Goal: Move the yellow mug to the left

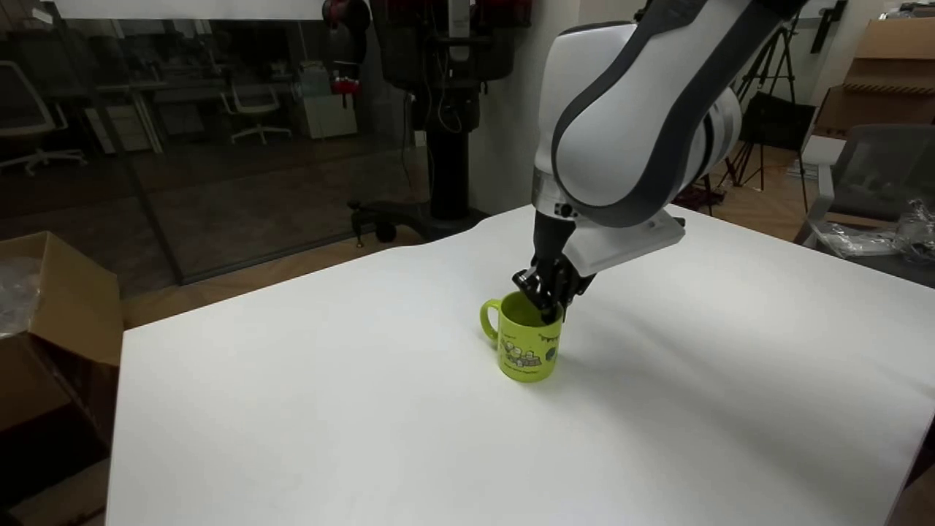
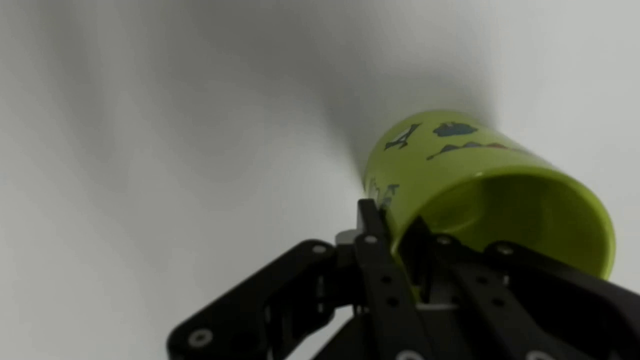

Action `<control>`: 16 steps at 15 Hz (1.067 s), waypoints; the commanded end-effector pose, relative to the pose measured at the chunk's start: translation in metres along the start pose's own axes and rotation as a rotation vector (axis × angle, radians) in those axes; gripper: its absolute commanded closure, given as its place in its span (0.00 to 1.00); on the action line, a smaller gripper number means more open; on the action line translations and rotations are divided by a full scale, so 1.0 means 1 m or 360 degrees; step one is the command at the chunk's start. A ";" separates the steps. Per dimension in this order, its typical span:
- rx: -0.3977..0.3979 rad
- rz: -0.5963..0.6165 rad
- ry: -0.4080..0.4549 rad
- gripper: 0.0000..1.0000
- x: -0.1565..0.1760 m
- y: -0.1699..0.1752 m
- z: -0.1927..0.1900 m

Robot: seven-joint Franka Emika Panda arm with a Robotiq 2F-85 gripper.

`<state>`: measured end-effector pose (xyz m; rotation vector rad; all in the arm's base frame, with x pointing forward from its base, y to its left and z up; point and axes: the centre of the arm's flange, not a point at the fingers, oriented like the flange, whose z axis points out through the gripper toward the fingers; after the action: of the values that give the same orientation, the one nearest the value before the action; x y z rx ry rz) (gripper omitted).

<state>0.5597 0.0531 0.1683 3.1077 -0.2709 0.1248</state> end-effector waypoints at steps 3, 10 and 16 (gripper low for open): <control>0.0018 0.0071 0.0020 0.40 -0.012 0.010 -0.014; -0.0009 0.0049 0.0147 0.00 -0.014 0.018 -0.047; 0.0147 -0.0146 0.0106 0.00 -0.010 0.006 -0.056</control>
<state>0.5443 0.0506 0.2232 3.1934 -0.1225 0.2455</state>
